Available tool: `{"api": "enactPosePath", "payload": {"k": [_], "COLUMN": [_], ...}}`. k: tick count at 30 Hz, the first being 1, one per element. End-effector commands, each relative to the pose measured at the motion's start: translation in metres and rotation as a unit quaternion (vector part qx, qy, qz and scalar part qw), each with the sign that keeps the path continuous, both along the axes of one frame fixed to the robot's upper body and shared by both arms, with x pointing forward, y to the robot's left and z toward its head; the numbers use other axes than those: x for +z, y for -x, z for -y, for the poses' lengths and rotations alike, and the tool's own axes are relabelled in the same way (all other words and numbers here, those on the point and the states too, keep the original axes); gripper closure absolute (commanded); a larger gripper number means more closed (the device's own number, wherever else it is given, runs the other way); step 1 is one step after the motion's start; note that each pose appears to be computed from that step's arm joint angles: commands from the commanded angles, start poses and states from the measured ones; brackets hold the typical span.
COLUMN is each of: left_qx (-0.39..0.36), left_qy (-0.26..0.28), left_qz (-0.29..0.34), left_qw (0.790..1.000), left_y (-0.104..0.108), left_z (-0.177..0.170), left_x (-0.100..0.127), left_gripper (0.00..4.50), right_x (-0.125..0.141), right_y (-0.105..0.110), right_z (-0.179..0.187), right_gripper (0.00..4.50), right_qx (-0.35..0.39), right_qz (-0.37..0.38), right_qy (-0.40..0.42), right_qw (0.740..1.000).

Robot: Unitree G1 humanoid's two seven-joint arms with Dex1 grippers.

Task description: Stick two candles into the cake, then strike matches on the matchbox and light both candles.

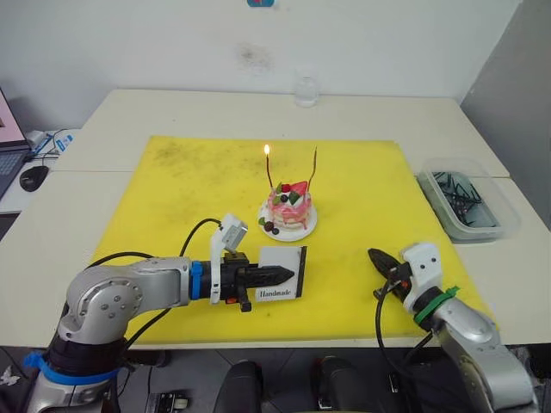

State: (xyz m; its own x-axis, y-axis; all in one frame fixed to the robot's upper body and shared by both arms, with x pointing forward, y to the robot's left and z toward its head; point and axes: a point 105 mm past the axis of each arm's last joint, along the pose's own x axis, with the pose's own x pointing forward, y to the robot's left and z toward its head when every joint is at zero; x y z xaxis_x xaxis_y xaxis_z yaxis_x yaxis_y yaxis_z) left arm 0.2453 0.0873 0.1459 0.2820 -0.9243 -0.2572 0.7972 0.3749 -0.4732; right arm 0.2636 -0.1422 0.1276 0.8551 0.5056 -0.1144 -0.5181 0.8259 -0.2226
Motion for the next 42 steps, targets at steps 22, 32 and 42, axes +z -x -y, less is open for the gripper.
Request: {"api": "enactPosePath", "payload": {"k": [22,32,42], "left_qx": [-0.017,-0.014,-0.019], "left_qy": [-0.003,-0.003,0.006], "left_qz": [0.083,0.088,0.087], "left_qw": [0.996,0.996,0.996], "left_y": [-0.025,-0.027,-0.025], "left_z": [0.020,0.019,0.021], "left_x": [0.027,0.028,0.030], "left_gripper": [4.50,4.50,4.50], "right_x": [0.063,0.060,0.054], "right_y": [0.010,0.004,0.004], "right_z": [-0.062,-0.068,-0.071], "right_gripper": [4.47,4.47,4.47], "right_qx": [0.323,0.336,0.341], "right_qz": [0.130,0.142,0.138], "right_qy": [0.324,0.331,0.333], "right_qw": [0.880,0.870,0.868]}}
